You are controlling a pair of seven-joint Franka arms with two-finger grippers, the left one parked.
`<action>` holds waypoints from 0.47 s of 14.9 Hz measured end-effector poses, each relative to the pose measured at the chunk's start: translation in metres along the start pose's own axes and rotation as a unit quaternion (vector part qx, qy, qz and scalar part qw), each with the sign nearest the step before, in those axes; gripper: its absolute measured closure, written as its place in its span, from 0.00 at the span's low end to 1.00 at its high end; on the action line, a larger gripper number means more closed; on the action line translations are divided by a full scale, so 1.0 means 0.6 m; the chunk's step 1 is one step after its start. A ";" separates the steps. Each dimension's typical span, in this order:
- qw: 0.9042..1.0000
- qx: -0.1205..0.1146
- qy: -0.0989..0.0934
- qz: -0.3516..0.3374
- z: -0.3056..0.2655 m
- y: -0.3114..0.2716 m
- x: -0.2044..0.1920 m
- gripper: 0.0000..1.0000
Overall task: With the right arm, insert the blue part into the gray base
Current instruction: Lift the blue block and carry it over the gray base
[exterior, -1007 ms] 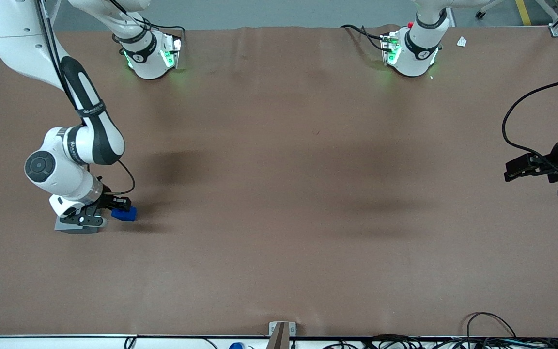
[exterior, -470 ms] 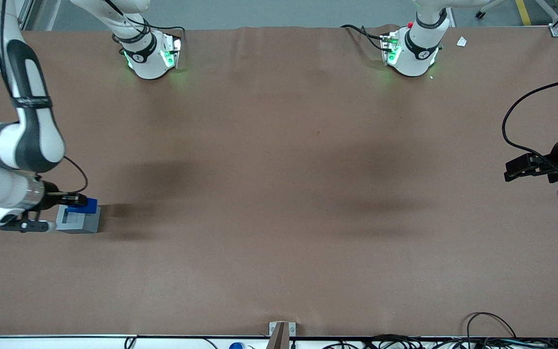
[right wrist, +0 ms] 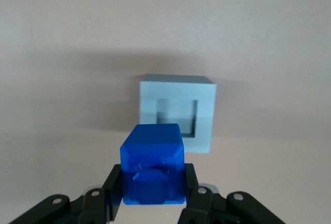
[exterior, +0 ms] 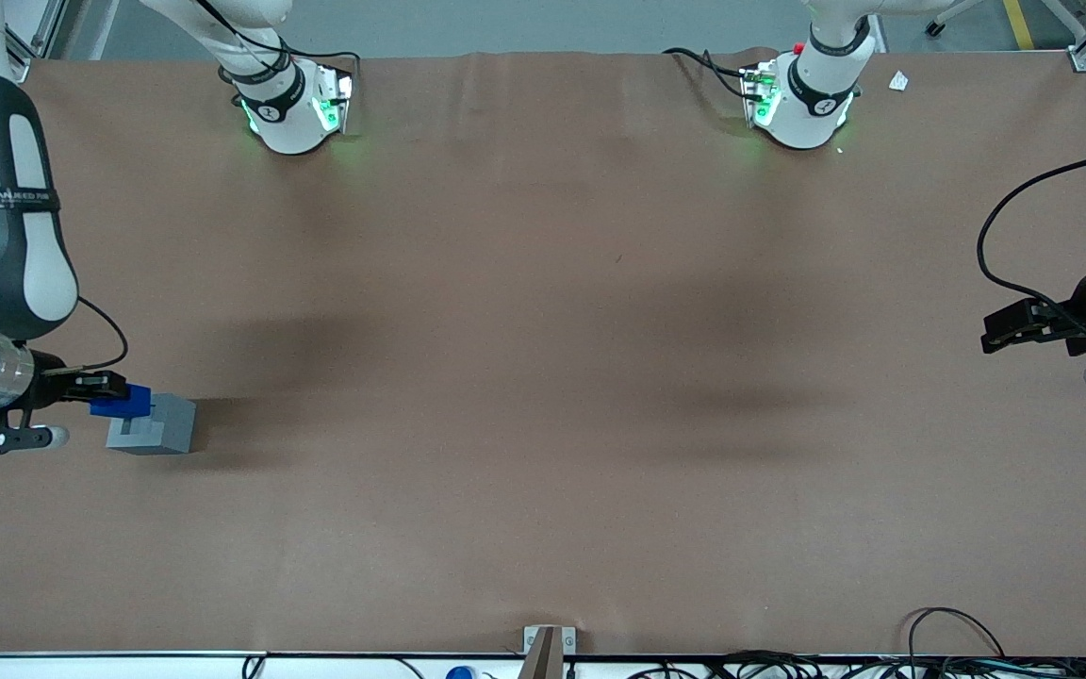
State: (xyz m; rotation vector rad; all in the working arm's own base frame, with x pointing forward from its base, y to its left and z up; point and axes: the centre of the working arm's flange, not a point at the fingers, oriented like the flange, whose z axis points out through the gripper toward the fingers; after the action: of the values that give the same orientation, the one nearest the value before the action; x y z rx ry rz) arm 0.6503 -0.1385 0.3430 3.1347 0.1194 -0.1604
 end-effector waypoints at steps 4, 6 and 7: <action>1.000 0.004 -0.006 0.008 0.052 0.022 0.007 0.49; 1.000 0.005 -0.004 0.011 0.058 0.029 0.016 0.49; 1.000 0.006 -0.001 0.012 0.057 0.032 0.020 0.49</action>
State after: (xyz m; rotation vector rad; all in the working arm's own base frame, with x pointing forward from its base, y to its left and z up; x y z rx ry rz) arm 0.6602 -0.1569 0.3078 3.1460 0.0805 -0.1656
